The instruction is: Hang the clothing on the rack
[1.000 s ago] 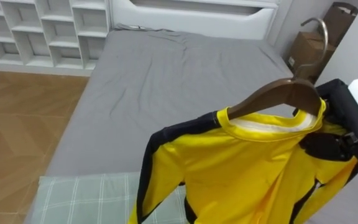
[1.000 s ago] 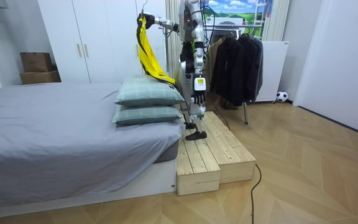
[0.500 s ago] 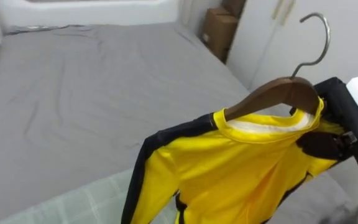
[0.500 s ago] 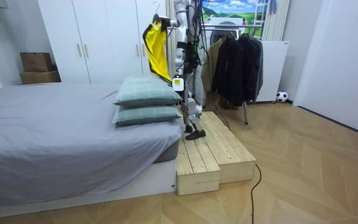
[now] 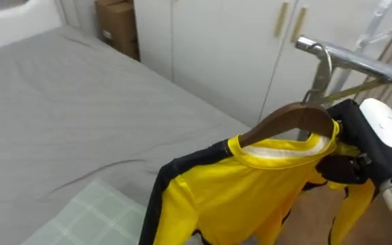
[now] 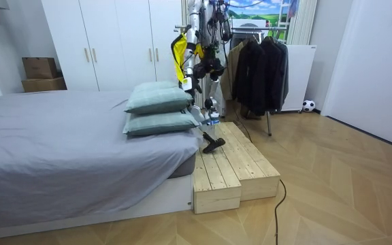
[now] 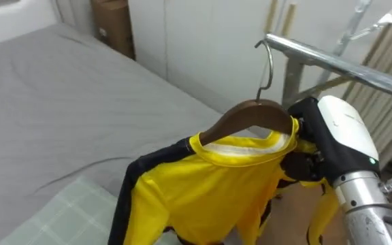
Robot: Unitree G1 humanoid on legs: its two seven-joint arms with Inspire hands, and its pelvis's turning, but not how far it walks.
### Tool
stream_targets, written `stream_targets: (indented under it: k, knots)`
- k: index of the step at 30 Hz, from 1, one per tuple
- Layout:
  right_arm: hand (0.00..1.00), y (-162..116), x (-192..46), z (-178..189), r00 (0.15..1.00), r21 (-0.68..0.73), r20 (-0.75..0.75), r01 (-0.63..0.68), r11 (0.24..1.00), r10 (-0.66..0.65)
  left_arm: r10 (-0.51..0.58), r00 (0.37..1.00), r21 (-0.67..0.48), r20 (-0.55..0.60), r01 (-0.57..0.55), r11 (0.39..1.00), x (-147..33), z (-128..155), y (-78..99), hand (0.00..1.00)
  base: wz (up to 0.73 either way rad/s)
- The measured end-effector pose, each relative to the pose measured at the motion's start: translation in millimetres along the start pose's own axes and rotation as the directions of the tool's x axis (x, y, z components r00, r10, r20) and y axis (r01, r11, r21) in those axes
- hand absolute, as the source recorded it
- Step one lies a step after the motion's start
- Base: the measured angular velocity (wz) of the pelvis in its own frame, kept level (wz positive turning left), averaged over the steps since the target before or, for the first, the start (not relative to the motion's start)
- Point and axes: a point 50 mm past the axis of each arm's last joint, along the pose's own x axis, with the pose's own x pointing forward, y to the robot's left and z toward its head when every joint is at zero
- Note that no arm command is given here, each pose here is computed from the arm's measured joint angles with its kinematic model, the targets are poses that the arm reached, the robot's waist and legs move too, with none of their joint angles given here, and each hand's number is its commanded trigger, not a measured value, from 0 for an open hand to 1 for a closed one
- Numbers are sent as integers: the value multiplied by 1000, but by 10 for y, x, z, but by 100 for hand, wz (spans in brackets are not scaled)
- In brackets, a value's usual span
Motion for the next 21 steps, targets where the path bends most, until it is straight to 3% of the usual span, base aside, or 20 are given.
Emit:
stream_targets:
  k: [8,17,21]
  knots:
    - [100,106,20,29,999,-1,7,-36,999,36,-18,1000,33,-23,19,999,-12,9,-115,0,-96]
    - [100,173,20,14,998,-99,-11,-56,993,55,13,982,39,190,-20,999,-181,656,-182,0,-80]
    - [100,109,13,-4,1000,-124,-30,-12,992,8,5,986,102,168,-22,995,-165,603,-280,0,-65]
